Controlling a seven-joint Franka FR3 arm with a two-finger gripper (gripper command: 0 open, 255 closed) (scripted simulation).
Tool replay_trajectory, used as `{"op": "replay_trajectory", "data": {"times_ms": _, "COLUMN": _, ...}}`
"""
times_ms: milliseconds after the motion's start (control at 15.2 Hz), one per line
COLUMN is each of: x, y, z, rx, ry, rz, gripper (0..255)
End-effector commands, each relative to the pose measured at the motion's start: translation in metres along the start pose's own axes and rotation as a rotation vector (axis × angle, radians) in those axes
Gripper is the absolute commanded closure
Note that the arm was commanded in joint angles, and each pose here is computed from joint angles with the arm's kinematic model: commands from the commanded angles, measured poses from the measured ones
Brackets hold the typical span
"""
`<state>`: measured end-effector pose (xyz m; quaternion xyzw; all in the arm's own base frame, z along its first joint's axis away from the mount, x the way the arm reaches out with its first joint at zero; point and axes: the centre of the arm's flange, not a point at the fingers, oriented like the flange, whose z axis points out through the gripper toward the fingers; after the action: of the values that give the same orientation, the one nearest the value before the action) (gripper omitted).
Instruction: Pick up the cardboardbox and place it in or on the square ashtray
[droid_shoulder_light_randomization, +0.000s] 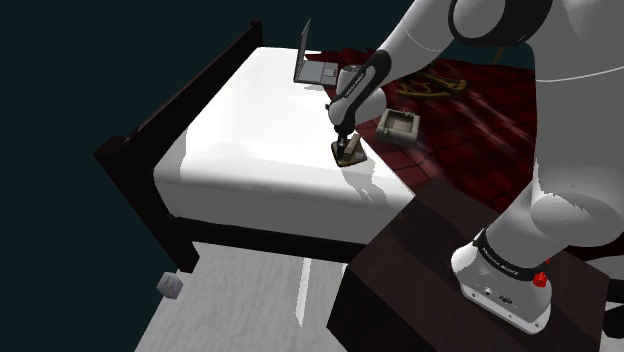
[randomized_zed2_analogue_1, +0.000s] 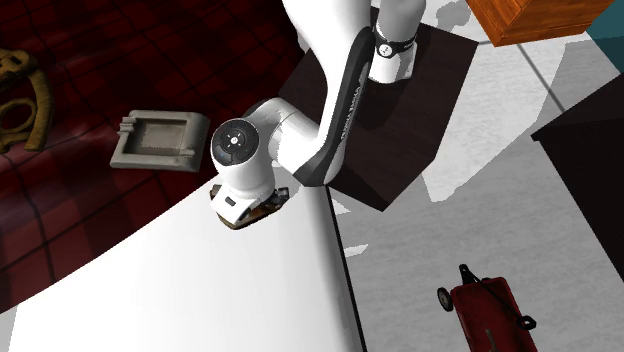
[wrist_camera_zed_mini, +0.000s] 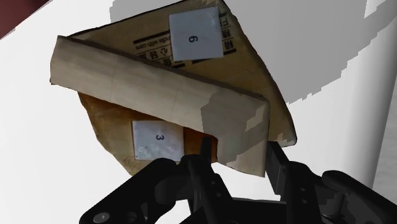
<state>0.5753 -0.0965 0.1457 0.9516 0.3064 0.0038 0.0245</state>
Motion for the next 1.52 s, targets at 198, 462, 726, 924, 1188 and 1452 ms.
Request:
{"op": "replay_trajectory", "data": {"times_ms": 198, "x": 0.0, "y": 0.0, "z": 0.0, "rx": 0.0, "ry": 0.0, "rz": 0.0, "gripper": 255}}
{"op": "replay_trajectory", "data": {"times_ms": 462, "x": 0.0, "y": 0.001, "z": -0.021, "rx": 0.0, "ry": 0.0, "rz": 0.0, "gripper": 255}}
{"op": "replay_trajectory", "data": {"times_ms": 726, "x": 0.0, "y": 0.002, "z": -0.042, "rx": 0.0, "ry": 0.0, "rz": 0.0, "gripper": 255}}
{"op": "replay_trajectory", "data": {"times_ms": 924, "x": -0.001, "y": 0.003, "z": -0.058, "rx": 0.0, "ry": 0.0, "rz": 0.0, "gripper": 255}}
{"op": "replay_trajectory", "data": {"times_ms": 1188, "x": -0.001, "y": 0.004, "z": -0.079, "rx": 0.0, "ry": 0.0, "rz": 0.0, "gripper": 255}}
{"op": "replay_trajectory", "data": {"times_ms": 1452, "x": -0.001, "y": 0.005, "z": -0.1, "rx": 0.0, "ry": 0.0, "rz": 0.0, "gripper": 255}}
